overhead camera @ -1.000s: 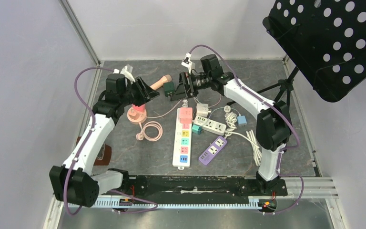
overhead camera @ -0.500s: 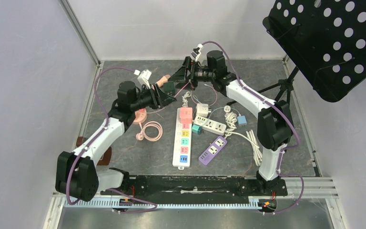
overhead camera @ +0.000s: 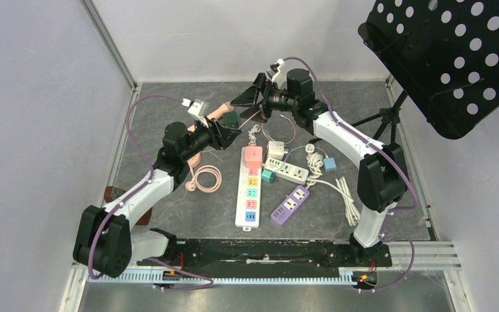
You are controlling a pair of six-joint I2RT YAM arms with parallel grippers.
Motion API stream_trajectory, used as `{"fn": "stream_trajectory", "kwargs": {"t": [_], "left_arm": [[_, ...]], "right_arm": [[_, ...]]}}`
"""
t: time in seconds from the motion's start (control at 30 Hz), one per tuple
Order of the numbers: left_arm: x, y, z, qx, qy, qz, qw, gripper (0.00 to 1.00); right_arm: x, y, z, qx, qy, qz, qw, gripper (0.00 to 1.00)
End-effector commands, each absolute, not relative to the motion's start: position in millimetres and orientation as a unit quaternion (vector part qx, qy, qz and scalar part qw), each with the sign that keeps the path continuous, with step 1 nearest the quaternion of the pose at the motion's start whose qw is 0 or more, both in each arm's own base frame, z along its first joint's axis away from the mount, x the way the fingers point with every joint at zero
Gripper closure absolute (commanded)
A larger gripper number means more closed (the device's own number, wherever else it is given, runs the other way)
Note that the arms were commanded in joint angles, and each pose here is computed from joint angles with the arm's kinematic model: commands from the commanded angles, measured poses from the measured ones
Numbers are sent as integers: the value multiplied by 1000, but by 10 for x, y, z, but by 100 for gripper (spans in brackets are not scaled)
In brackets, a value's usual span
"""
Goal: Insert the plug
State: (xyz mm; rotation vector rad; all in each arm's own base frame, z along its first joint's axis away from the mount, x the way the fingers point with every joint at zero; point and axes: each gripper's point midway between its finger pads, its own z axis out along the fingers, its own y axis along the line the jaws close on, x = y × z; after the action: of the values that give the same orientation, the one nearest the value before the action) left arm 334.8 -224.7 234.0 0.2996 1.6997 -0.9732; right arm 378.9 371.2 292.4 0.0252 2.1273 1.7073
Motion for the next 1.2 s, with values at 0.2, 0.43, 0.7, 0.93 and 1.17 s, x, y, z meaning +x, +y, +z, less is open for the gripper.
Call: {"fn": "stream_trajectory", "kwargs": {"t": [0.2,0.43,0.7,0.93,1.17], "left_arm": [[3542,-2347,2383,174,691,-380,589,47],[3576,-2376,2325,188,686,-374,595,58],[3800,-2335,2501,161,679,-354,623,98],[4073,-2278,2689,110,691,-336,631,98],[4464,-2289,2112,63,766,-296,567,98]], "right_arm": [[3682,3592,2986,24,773,596,216,18],[3644,3574,2973,26,775,593,214,19],[3507,3513,2797,7,792,576,203,19],[3259,3407,2568,-33,802,562,199,9],[3071,3467,3013,-110,744,617,232,8]]}}
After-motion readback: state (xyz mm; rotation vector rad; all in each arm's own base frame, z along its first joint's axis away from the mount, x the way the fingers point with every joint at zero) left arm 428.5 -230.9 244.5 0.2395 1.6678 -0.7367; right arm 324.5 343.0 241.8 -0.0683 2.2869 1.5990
